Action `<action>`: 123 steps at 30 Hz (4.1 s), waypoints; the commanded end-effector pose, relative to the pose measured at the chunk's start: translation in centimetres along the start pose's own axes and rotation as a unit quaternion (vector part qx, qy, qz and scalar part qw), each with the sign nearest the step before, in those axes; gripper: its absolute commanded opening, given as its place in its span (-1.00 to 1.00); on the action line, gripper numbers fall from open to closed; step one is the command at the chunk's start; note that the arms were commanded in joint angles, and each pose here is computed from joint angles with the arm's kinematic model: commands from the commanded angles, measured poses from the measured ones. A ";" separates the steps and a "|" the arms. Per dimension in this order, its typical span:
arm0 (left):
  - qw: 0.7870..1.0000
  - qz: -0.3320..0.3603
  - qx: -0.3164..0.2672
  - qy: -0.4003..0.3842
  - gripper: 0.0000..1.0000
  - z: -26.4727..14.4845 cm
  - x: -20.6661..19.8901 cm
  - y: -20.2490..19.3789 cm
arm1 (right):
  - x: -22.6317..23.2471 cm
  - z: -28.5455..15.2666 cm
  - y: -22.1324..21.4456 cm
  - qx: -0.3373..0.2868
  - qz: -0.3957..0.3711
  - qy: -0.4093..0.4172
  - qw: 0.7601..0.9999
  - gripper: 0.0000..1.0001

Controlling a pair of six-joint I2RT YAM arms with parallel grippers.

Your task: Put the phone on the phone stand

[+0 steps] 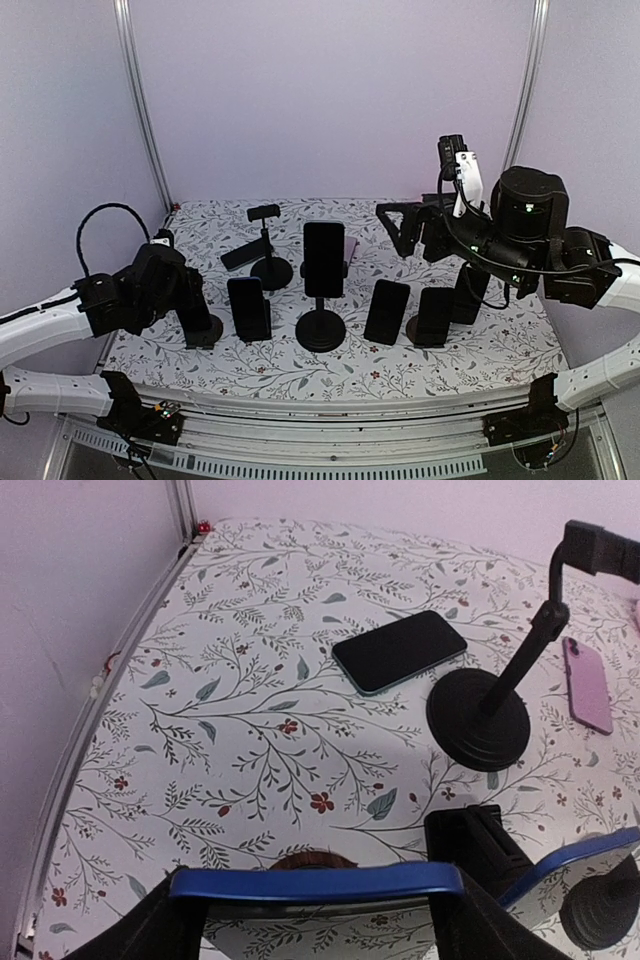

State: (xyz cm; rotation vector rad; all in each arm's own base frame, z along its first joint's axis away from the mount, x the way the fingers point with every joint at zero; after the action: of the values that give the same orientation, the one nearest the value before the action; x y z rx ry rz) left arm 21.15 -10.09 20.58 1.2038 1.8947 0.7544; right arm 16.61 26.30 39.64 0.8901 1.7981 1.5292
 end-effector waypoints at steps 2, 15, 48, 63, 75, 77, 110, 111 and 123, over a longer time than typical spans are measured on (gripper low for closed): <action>0.999 -0.012 -0.049 0.018 -0.16 0.8 0.3 0.6 | -0.5 -0.4 -0.2 -0.001 0.008 -0.004 1.000 0.98; 0.998 0.017 -0.053 -0.012 -0.17 1.5 0.2 -0.7 | -0.6 -0.6 -0.3 0.000 0.007 -0.004 1.000 0.98; 1.000 -0.004 -0.023 0.017 -0.16 3.4 0.2 -2.7 | -0.9 -1.1 -0.5 -0.007 0.010 0.001 1.000 0.98; 0.999 0.013 -0.025 0.031 -0.14 3.0 1.0 -3.4 | -0.7 -1.0 -0.8 -0.005 0.011 0.005 1.000 0.98; 0.999 0.022 -0.022 0.033 -0.05 3.2 0.8 -4.1 | -0.5 -0.8 -0.9 -0.004 0.011 0.010 1.000 0.98; 0.999 0.021 -0.023 0.029 -0.01 3.2 0.6 -4.0 | -0.4 -0.7 -1.0 -0.002 0.011 0.010 1.000 0.98; 1.000 0.017 -0.023 0.005 0.45 2.6 -0.2 -3.2 | 0.0 -0.2 -1.0 0.000 0.010 0.018 1.000 0.98; 1.000 0.016 -0.022 0.004 0.48 2.5 -0.2 -3.2 | 0.0 -0.2 -1.0 0.000 0.010 0.018 1.000 0.98; 1.000 0.005 -0.023 -0.008 0.75 2.0 -0.3 -2.8 | 0.1 -0.2 -1.1 0.002 0.009 0.019 1.000 0.98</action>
State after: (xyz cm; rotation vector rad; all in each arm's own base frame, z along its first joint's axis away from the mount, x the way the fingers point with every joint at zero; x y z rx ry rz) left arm 21.40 -10.75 15.95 1.2337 1.8817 0.8125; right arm 16.13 25.95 38.42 0.8879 1.8312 1.5488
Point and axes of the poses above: each gripper's point midway between its finger pads, its own z axis out along the fingers, its own x axis along the line the jaws close on, y = z × x, the point moved 6 cm from there along -z, back along the fingers, and after that the axes turned 15 degrees about -z, right-handed, at the moved point
